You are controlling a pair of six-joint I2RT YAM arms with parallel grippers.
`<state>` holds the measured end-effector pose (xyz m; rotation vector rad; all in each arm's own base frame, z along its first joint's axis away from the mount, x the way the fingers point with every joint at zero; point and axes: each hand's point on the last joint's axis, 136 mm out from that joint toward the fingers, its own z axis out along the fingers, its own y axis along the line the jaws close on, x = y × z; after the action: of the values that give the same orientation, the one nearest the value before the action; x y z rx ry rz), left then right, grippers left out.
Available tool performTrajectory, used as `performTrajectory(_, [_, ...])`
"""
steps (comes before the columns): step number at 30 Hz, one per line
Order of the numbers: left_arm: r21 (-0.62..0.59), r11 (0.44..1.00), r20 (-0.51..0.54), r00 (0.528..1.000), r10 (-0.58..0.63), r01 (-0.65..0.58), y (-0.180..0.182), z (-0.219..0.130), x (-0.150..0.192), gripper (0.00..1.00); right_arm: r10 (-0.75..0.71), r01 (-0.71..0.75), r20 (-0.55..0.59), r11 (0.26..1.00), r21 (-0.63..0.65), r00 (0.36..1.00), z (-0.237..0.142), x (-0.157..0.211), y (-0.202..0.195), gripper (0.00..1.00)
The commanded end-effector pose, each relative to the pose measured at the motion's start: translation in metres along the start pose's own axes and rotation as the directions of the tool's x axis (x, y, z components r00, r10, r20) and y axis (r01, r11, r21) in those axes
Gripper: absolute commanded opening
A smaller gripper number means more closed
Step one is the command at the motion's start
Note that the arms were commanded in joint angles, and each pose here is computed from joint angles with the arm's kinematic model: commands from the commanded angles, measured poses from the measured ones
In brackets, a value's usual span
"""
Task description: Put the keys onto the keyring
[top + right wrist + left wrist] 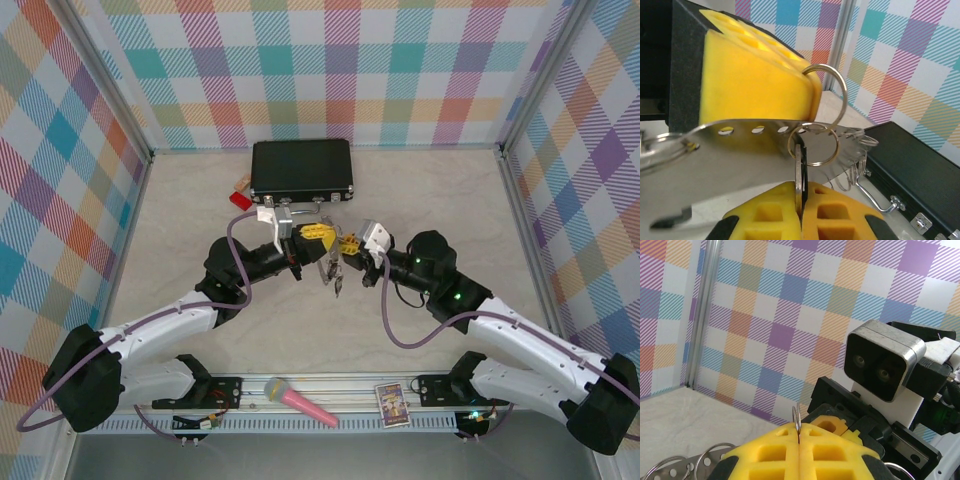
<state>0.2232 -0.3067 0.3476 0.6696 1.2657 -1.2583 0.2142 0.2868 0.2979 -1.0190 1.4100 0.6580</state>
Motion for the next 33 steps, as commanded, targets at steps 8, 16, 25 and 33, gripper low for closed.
performTrajectory(8, [0.044,0.998,0.092,0.995,0.047,-0.051,-0.013,0.002,-0.028,0.0,0.029,-0.029,-0.013,0.999,-0.016,1.0,-0.004,0.0,0.004,0.28])
performTrajectory(16, [0.03,0.998,0.088,0.995,0.052,-0.055,-0.01,0.0,-0.026,0.0,0.094,-0.096,0.052,0.995,0.04,0.994,-0.026,-0.01,-0.007,0.32])
performTrajectory(25, [0.03,0.998,0.089,0.995,0.05,-0.052,-0.011,-0.001,-0.026,0.0,0.209,-0.212,0.148,0.977,0.003,0.967,-0.04,-0.044,-0.025,0.31])
performTrajectory(33, [0.029,0.998,0.084,0.995,0.051,-0.054,-0.011,-0.003,-0.024,0.0,0.333,-0.318,0.205,0.942,-0.105,0.92,-0.037,-0.067,-0.037,0.31])
